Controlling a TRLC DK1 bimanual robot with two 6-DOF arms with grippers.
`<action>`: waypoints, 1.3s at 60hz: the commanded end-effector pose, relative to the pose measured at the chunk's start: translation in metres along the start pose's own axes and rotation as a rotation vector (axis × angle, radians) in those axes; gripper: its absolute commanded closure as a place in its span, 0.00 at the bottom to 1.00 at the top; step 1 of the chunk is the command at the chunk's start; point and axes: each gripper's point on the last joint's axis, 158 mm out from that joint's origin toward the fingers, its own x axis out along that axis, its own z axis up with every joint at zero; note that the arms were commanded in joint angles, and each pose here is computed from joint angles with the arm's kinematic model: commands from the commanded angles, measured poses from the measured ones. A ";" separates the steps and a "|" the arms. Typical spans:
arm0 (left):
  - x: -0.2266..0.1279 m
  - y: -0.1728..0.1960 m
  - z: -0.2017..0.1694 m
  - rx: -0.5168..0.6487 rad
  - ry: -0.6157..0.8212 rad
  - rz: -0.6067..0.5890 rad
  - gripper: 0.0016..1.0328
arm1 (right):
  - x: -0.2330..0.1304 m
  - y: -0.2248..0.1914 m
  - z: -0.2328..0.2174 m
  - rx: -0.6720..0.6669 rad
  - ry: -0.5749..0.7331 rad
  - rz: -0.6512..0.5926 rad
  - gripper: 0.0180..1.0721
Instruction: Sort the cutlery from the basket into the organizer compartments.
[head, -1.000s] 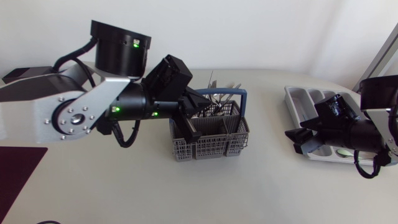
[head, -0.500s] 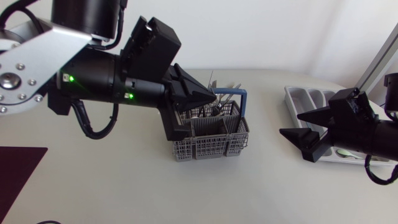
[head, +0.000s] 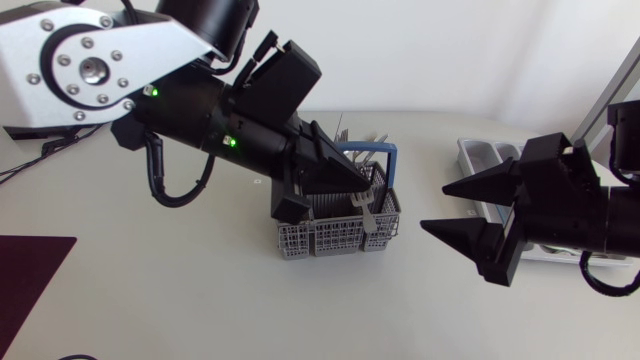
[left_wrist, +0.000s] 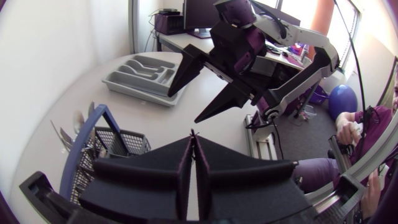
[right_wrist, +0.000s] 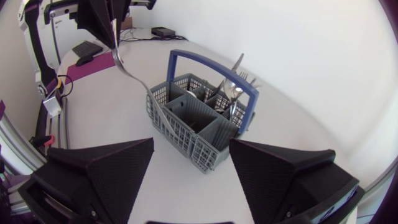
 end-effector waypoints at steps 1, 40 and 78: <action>-0.001 -0.003 0.015 0.025 -0.019 -0.052 0.97 | 0.000 0.010 0.009 -0.045 -0.015 0.039 0.17; 0.011 -0.030 0.023 -0.024 0.016 -0.254 0.97 | 0.019 0.063 0.018 -0.091 -0.050 0.238 0.44; 0.011 -0.026 0.022 -0.041 0.018 -0.258 0.97 | 0.028 0.076 0.012 -0.078 -0.026 0.281 0.89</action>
